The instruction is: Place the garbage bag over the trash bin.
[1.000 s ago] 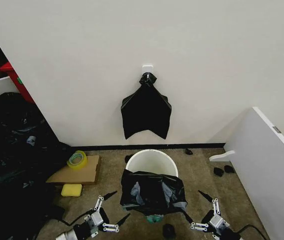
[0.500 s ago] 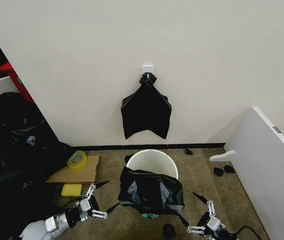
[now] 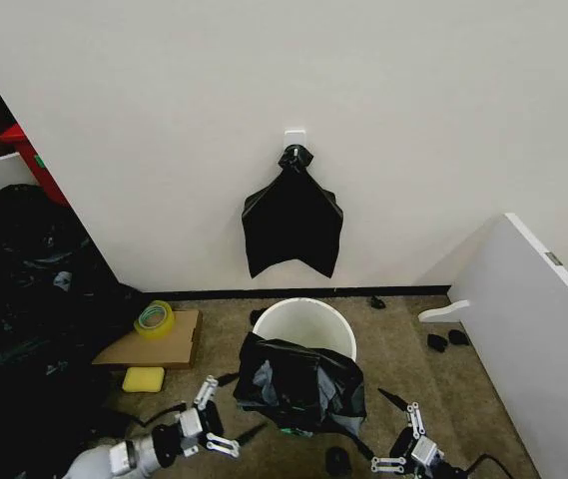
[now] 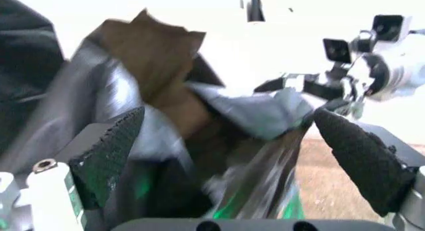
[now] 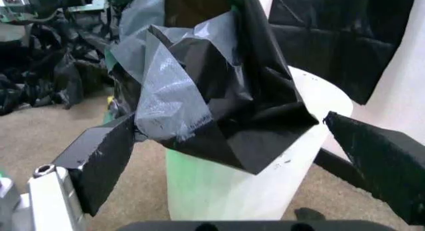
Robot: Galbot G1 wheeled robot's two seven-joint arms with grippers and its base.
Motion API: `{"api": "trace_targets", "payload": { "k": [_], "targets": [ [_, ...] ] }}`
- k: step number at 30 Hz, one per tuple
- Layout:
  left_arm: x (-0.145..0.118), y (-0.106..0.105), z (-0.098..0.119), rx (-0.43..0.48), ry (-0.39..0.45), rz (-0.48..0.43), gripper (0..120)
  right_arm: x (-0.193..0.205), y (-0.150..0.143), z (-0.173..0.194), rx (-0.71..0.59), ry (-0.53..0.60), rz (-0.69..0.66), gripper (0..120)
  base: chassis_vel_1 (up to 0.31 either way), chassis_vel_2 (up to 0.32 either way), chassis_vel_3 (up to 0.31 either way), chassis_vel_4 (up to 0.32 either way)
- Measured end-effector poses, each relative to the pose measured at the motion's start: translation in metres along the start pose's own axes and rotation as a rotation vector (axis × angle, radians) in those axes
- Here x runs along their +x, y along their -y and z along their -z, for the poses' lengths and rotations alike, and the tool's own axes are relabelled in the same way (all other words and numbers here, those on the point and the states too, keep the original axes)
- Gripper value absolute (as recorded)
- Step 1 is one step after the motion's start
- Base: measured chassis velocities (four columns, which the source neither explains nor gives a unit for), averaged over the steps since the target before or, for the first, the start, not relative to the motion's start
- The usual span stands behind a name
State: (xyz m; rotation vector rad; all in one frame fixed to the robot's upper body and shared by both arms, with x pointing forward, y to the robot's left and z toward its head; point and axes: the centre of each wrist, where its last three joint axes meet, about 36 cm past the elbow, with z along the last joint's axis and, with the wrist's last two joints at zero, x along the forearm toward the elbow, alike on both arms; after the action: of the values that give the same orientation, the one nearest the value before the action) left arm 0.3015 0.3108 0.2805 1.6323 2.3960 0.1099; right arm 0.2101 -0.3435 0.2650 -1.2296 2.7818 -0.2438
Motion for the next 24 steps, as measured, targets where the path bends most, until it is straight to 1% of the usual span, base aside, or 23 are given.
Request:
{"api": "trace_targets", "payload": {
  "k": [1,2,3,5,6,7,9,10,13,14,15,18,19,23,24],
  "targets": [
    [-0.013,0.002,0.0,-0.004,0.011,-0.004,100,0.0,0.001,0.0,0.002,0.0,0.001,100,0.0,0.0,0.0,0.0],
    [-0.013,0.002,0.0,-0.004,0.011,-0.004,100,0.0,0.001,0.0,0.002,0.0,0.001,100,0.0,0.0,0.0,0.0],
    [-0.028,-0.001,0.0,-0.04,0.012,-0.02,100,-0.001,0.002,-0.001,0.004,0.0,0.001,100,0.0,0.0,0.0,0.0],
    [-0.042,-0.008,0.001,-0.095,0.008,-0.051,100,-0.002,0.003,-0.001,0.007,0.001,0.007,100,0.0,0.0,0.0,0.0],
    [-0.042,-0.008,0.001,-0.095,0.008,-0.051,100,-0.002,0.003,-0.001,0.007,0.001,0.007,100,0.0,0.0,0.0,0.0],
    [-0.053,-0.015,0.0,-0.131,0.001,-0.074,100,-0.002,0.004,-0.001,0.009,0.003,0.014,100,0.0,0.0,0.0,0.0],
    [-0.062,-0.023,-0.002,-0.156,-0.009,-0.086,100,-0.004,0.004,-0.001,0.012,0.006,0.021,100,0.0,0.0,0.0,0.0],
    [-0.062,-0.023,-0.002,-0.156,-0.009,-0.086,100,-0.004,0.004,-0.001,0.012,0.006,0.021,100,0.0,0.0,0.0,0.0],
    [-0.073,-0.03,-0.007,-0.191,-0.025,-0.086,100,-0.005,0.002,0.0,0.017,0.014,0.025,100,0.0,0.0,0.0,0.0],
    [-0.073,-0.03,-0.007,-0.191,-0.025,-0.086,100,-0.005,0.002,0.0,0.017,0.014,0.025,100,0.0,0.0,0.0,0.0],
    [-0.079,-0.03,-0.012,-0.202,-0.03,-0.081,100,-0.005,0.002,0.001,0.019,0.017,0.023,100,0.0,0.0,0.0,0.0],
    [-0.091,-0.023,-0.02,-0.197,-0.027,-0.09,100,-0.003,0.003,0.003,0.023,0.015,0.017,100,0.0,0.0,0.0,0.0],
    [-0.091,-0.023,-0.02,-0.197,-0.027,-0.09,100,-0.003,0.003,0.003,0.023,0.015,0.017,100,0.0,0.0,0.0,0.0],
    [-0.112,-0.007,-0.03,-0.19,-0.021,-0.067,100,-0.002,0.001,0.002,0.025,0.019,0.019,100,0.0,0.0,0.0,0.0],
    [-0.112,-0.007,-0.03,-0.19,-0.021,-0.067,100,-0.002,0.001,0.002,0.025,0.019,0.019,100,0.0,0.0,0.0,0.0]
  ]
}}
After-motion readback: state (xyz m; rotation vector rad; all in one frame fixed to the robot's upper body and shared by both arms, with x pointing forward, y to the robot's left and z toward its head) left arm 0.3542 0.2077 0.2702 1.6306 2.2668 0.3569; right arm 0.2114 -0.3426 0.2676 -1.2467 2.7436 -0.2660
